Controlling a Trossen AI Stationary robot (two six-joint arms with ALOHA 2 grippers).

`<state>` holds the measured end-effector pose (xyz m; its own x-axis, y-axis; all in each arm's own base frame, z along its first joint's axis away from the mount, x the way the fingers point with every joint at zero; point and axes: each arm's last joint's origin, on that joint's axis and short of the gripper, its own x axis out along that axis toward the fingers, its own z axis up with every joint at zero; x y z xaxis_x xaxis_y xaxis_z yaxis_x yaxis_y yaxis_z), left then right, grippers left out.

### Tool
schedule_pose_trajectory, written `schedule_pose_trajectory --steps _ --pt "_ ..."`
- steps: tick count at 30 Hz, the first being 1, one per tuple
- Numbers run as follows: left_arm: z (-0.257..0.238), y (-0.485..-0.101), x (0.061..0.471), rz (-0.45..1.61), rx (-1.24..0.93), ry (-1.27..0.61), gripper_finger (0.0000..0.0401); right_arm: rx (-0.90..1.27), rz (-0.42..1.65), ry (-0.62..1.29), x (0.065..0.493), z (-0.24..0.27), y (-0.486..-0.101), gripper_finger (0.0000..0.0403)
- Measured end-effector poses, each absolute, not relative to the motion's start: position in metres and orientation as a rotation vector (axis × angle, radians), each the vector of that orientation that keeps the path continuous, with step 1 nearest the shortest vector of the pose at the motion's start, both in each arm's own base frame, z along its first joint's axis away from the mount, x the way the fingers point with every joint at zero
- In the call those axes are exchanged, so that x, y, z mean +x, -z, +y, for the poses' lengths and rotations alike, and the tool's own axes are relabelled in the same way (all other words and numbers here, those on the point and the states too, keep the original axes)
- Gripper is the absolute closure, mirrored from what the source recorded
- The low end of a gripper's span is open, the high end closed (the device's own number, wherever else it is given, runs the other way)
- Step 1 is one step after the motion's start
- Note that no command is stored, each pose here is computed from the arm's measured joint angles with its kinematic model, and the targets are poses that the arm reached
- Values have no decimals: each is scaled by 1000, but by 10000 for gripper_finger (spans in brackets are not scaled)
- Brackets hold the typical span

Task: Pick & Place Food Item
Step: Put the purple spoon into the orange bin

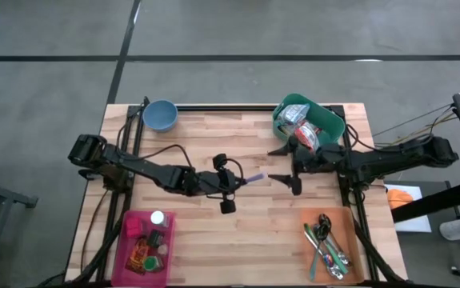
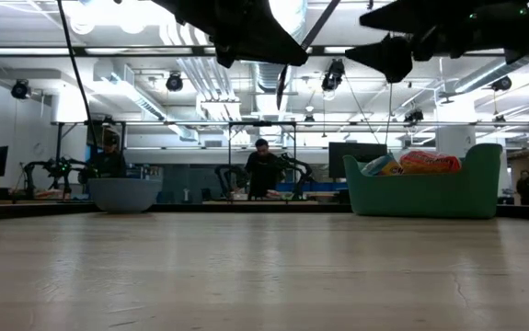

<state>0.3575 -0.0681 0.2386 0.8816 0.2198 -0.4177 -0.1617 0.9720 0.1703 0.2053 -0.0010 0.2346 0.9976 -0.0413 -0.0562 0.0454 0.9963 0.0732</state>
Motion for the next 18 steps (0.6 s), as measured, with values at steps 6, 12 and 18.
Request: schedule_pose_trajectory --steps 6,12,18 --pt "-63 -239 358 450 127 -218 384 40 -20 -57 205 12 -242 37" --pt "-63 -239 358 449 126 -219 384 26 -54 -67 206 16 -244 37" --pt "-63 -239 358 448 125 -219 384 26 -80 -54 221 17 -236 37"
